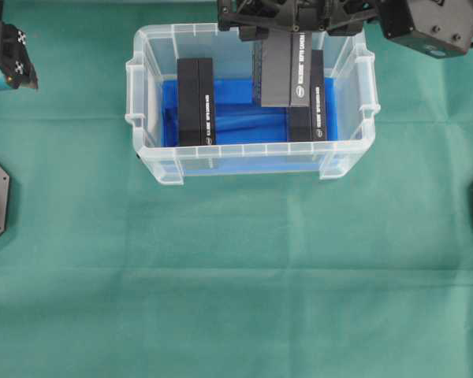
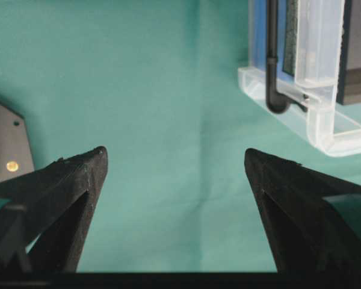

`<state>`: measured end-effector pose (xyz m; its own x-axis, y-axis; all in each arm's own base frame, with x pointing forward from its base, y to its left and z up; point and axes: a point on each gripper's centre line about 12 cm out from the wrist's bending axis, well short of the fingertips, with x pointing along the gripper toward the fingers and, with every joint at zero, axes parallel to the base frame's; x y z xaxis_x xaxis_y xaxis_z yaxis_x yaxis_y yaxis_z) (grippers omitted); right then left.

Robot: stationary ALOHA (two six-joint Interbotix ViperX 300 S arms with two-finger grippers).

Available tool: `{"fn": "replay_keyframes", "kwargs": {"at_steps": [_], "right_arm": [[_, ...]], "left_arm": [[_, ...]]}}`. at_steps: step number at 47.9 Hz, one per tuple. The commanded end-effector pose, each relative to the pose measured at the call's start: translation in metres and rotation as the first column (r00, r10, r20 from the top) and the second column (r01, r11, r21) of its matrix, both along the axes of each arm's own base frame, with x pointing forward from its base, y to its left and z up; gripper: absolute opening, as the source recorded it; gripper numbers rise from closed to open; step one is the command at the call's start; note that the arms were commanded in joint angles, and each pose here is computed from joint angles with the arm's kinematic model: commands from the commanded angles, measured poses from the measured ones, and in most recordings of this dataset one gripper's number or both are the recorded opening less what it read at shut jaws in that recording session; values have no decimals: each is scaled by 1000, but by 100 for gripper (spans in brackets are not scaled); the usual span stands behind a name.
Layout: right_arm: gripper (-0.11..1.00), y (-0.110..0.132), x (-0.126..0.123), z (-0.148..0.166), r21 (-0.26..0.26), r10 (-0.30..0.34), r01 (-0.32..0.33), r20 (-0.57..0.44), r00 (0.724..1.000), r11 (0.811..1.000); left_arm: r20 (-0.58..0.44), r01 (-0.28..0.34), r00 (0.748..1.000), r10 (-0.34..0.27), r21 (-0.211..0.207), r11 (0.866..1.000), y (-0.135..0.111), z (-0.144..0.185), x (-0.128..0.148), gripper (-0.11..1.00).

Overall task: Take out the box from the case.
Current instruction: 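Lift the middle black box up out of the bin with the right gripper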

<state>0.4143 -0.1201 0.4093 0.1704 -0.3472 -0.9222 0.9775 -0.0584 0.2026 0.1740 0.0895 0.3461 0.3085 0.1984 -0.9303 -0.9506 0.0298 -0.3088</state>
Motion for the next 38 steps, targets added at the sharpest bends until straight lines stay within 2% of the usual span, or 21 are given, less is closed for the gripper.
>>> {"fn": "replay_keyframes", "kwargs": {"at_steps": [1,13,19,29,38], "right_arm": [[68,2,-15,30,-25,-1,2,76,997,1000],[68,24,-9,29,-21,48,-47,72,996,999],[68,48,-5,28,-12,85,-84,61,995,996],[68,84,-6,24,7,94,-94,28,995,996],[68,123,-2,20,25,110,-111,41,993,993]], "left_arm": [[12,2,1000,-2,10,1000,0,4,0,96],[11,2,1000,-2,9,1000,0,4,0,96],[11,2,1000,-2,9,1000,0,4,0,96],[9,4,1000,-4,9,1000,0,4,0,96],[8,4,1000,-4,8,1000,0,4,0,96]]}}
